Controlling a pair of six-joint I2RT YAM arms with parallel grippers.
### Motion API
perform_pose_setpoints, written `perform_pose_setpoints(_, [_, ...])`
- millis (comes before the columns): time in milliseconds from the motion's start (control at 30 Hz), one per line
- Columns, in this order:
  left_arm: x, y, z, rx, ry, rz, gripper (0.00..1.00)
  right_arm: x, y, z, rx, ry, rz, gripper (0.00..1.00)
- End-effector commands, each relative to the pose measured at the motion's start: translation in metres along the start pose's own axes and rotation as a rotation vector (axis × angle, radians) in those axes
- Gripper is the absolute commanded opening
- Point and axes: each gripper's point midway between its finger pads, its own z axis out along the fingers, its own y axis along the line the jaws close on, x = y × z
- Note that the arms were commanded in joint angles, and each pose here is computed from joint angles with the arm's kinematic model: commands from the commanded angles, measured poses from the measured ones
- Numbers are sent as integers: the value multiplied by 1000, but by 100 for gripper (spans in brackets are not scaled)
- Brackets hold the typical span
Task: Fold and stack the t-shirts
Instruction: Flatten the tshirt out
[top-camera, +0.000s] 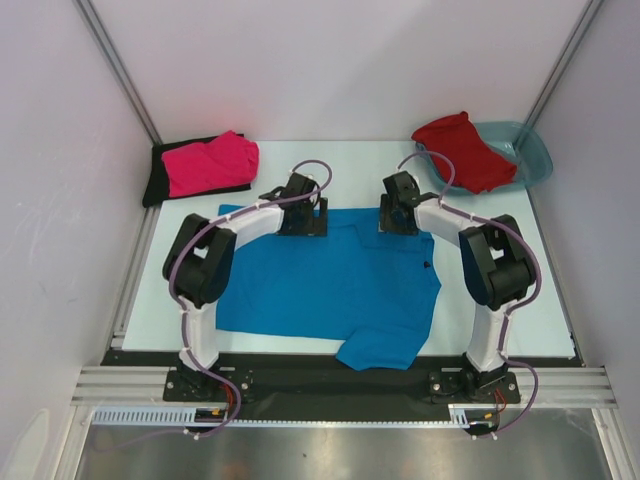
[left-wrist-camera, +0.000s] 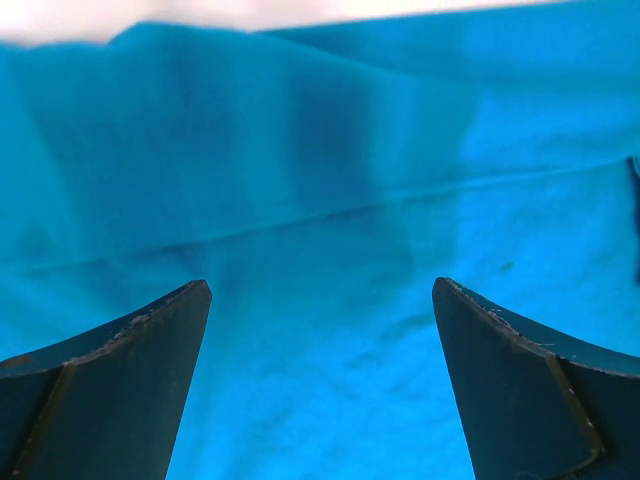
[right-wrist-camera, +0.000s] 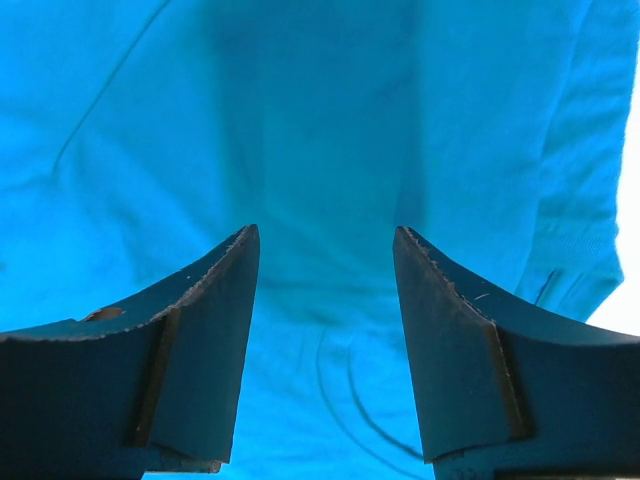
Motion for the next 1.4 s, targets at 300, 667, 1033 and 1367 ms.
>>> perform_pose_setpoints(300, [6, -2, 38, 37, 134, 5, 100, 0, -10, 26, 98, 84, -10, 59])
perform_pose_setpoints(667, [4, -4, 51, 65, 171, -1, 100, -4, -6, 46, 119, 128, -4, 57])
perform_pose_setpoints(1033, [7, -26, 26, 196, 194, 3, 100, -7, -8, 64, 132, 135, 9, 57])
perform_pose_setpoints(1367, [-11, -48, -46, 277, 70, 23, 100, -14, -29, 78, 176, 138, 22, 57])
